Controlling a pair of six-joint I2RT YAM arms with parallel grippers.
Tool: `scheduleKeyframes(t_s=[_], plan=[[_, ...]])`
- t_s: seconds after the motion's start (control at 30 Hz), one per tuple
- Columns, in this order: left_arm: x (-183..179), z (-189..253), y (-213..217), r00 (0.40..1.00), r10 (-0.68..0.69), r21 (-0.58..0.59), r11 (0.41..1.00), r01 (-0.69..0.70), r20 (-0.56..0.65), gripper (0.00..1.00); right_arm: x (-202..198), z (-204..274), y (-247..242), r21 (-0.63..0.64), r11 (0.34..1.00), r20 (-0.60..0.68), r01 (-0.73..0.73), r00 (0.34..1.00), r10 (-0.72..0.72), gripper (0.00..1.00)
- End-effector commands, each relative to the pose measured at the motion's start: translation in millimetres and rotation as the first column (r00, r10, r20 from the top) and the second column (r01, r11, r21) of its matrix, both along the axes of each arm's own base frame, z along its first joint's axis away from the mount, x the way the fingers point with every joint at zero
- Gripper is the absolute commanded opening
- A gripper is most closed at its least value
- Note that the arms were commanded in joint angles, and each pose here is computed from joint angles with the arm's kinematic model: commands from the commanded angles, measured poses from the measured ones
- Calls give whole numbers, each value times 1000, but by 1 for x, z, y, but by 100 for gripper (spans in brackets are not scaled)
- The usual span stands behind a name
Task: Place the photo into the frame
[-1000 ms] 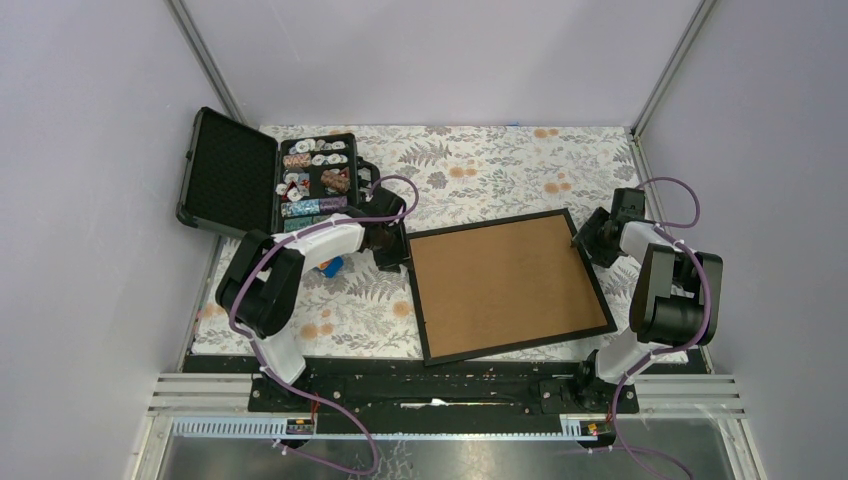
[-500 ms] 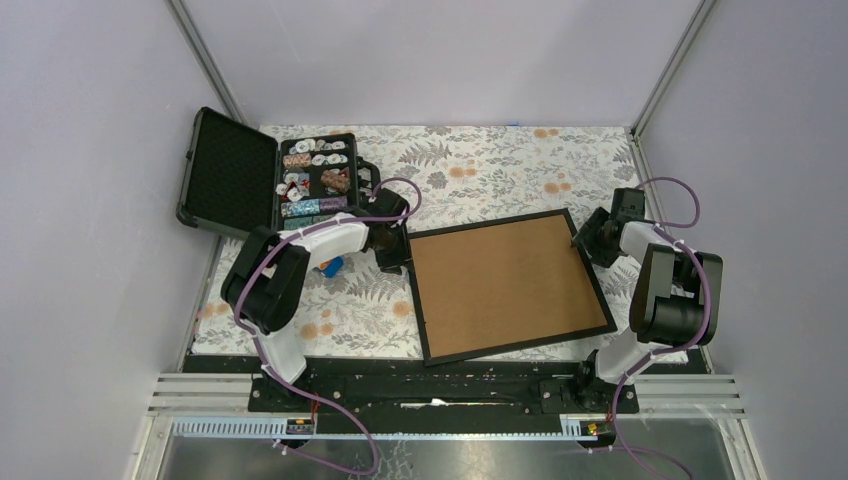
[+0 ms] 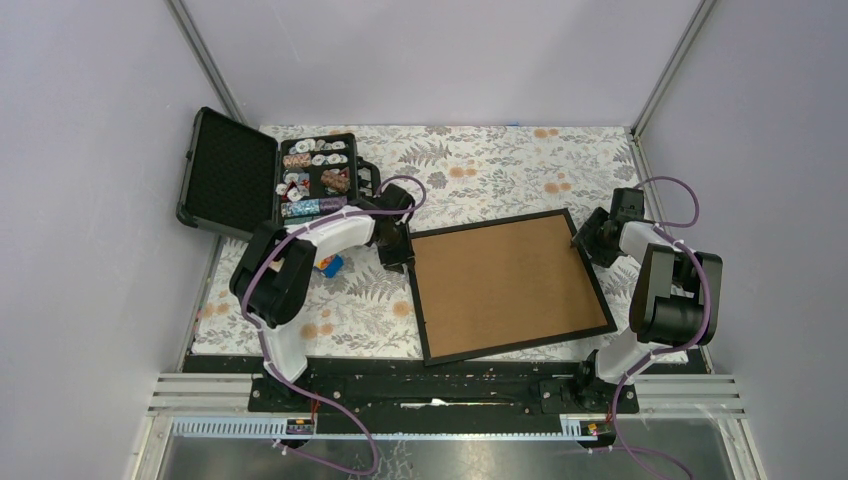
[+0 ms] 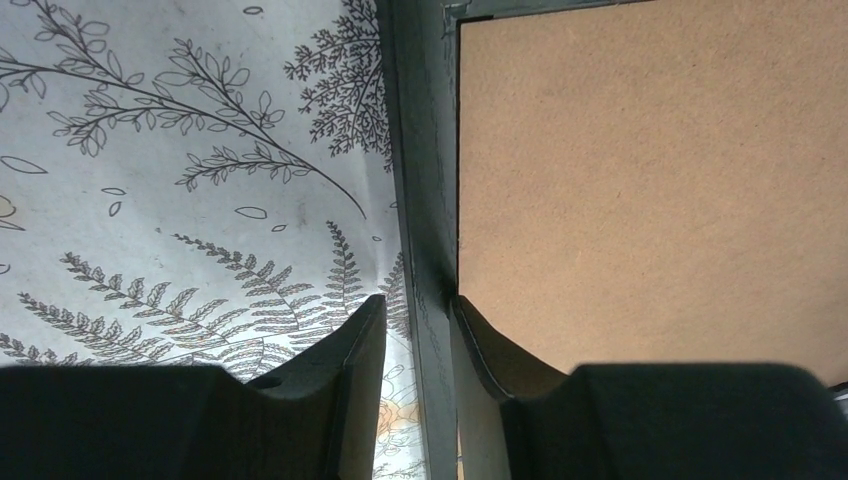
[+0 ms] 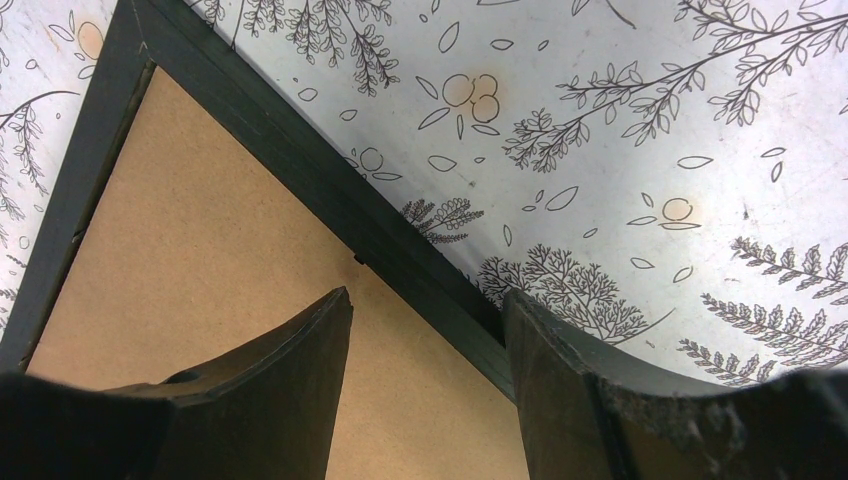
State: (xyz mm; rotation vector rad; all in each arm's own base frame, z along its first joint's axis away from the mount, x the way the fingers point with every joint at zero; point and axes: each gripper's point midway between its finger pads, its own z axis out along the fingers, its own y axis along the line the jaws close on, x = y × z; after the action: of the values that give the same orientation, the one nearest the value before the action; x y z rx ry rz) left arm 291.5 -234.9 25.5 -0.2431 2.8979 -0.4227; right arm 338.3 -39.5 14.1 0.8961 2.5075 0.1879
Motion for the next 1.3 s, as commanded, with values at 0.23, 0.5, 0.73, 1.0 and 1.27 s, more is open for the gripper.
scheduleKeyframes(t_s=[0.23, 0.5, 0.73, 1.0, 1.27], plan=[[-7, -46, -11, 999, 18, 126, 992, -13, -40, 33, -37, -32, 29, 84, 995, -157, -48, 986, 61, 64], [-1, -70, 5, 998, 39, 285, 958, -23, -52, 32, -36, -30, 32, 79, 995, -151, -61, 986, 73, 64], [-18, -93, 6, 992, -8, 374, 926, 54, -124, 28, -34, -23, 29, 13, 997, -152, -80, 985, 81, 64], [26, 40, -37, 969, -158, 116, 984, 138, 187, 71, -12, 15, 51, -134, 965, -165, -227, 965, 204, 80], [23, 120, -33, 927, -150, -144, 967, 210, 344, 94, -35, 88, 103, -126, 926, -126, -355, 932, 340, 94]])
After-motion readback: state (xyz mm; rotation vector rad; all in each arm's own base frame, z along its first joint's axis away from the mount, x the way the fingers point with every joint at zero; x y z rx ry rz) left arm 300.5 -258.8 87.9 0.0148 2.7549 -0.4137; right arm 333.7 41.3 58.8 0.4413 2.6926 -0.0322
